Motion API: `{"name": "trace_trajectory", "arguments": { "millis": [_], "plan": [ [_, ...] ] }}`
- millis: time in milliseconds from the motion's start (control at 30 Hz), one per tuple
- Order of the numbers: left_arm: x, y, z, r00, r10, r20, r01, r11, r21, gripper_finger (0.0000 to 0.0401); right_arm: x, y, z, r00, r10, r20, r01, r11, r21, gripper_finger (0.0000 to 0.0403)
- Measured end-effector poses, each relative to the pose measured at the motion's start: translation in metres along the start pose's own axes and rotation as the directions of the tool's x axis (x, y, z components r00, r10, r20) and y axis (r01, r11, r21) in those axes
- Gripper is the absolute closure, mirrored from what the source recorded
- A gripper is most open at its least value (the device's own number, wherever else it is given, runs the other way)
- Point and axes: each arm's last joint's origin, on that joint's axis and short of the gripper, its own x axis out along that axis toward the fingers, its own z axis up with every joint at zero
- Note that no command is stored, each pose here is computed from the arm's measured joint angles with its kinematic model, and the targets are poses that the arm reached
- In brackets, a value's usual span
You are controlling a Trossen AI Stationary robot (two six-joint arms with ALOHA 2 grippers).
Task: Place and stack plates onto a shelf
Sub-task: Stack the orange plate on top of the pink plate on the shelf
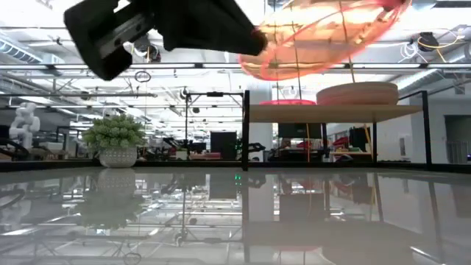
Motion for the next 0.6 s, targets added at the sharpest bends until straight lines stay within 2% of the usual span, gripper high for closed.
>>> {"name": "trace_trajectory", "arguments": {
  "millis": [167, 600],
  "plan": [
    [-0.017, 0.024, -0.017, 0.998, 0.000, -0.055, -0.001, 1.000, -0.017, 0.0397, -0.008, 0.006, -0.005, 0.999, -0.035, 0.009, 0.034, 0.999, 0.016, 0.0248],
    [-0.039, 0.102, -0.053, 0.978, 0.157, -0.139, -0.155, 0.988, 0.029, 0.0397, -0.017, 0.018, -0.008, 1.000, -0.012, 0.028, 0.012, 1.000, 0.010, 0.0248]
  ]
}}
